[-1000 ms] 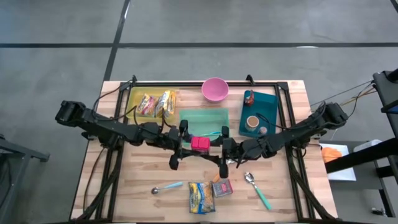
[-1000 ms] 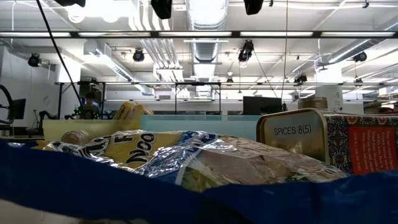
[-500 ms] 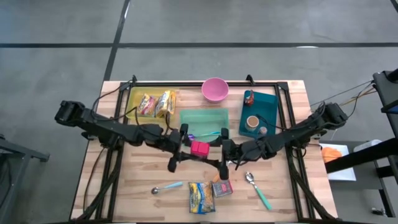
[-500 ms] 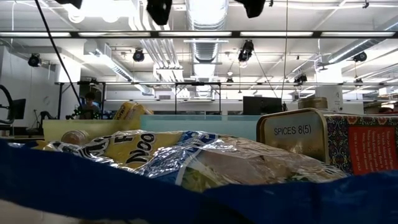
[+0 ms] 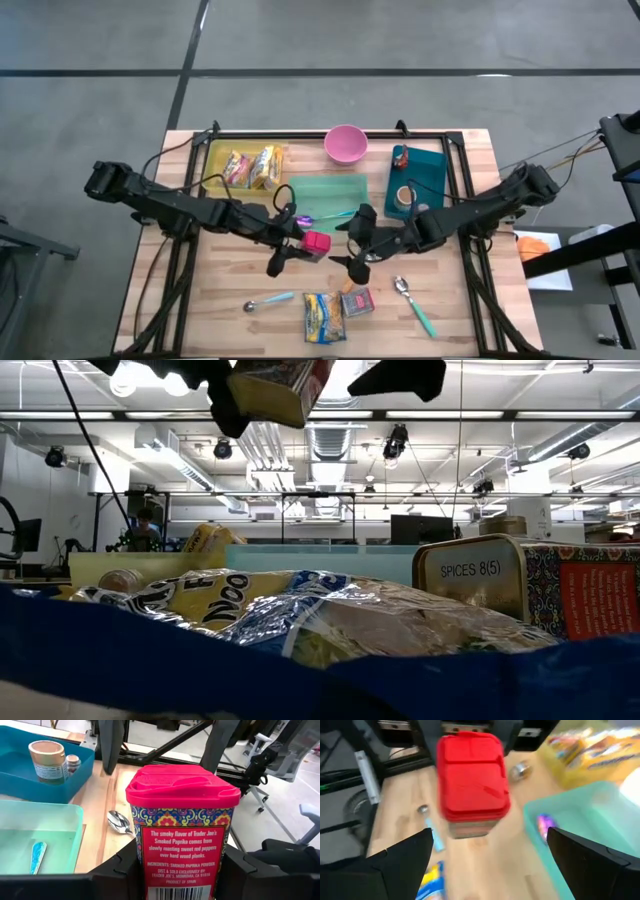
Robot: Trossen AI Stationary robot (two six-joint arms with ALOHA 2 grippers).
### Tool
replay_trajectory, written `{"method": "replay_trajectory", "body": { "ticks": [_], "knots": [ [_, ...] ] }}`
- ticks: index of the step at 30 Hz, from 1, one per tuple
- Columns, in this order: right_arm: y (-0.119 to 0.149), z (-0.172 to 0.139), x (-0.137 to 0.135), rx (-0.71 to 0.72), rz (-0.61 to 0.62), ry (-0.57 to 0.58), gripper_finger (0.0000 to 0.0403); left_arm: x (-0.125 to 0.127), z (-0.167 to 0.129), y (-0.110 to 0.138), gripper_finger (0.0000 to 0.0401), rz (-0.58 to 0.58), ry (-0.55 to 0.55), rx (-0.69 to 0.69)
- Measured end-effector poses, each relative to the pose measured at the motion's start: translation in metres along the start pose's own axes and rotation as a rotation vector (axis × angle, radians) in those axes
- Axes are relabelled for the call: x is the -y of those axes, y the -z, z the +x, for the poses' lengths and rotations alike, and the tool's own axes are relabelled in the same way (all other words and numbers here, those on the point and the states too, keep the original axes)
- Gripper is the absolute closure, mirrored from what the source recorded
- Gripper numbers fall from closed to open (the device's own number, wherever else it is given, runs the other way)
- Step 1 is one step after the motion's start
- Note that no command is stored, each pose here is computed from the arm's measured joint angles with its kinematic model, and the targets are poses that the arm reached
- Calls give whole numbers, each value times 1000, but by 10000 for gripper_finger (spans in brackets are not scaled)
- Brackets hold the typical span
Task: Pick & Place Food Item
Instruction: Put the left red seasoning can into the blue bin
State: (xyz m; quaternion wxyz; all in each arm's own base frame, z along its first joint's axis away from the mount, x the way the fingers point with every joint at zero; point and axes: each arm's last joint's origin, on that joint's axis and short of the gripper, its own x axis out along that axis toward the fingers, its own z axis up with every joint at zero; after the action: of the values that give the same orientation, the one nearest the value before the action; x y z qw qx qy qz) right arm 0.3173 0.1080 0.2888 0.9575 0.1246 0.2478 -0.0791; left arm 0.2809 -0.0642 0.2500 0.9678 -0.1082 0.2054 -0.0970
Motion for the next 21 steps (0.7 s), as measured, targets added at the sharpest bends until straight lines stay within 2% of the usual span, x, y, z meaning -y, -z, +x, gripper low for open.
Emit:
{"method": "replay_trajectory", "body": {
  "ticks": [5, 10, 17, 21],
  "knots": [
    [-22, -5, 0, -63, 94, -119, 15, -1, 2, 4, 232, 18, -11, -21],
    [-39, -9, 10, -86, 108, -73, 15, -1, 2, 4, 232, 21, -12, -24],
    [-46, -1, 22, -111, 139, -124, 14, -1, 2, 4, 232, 24, -11, -23],
    [-44, 12, 20, -142, 96, -137, 14, -2, 2, 4, 232, 23, -17, -20]
  ]
}}
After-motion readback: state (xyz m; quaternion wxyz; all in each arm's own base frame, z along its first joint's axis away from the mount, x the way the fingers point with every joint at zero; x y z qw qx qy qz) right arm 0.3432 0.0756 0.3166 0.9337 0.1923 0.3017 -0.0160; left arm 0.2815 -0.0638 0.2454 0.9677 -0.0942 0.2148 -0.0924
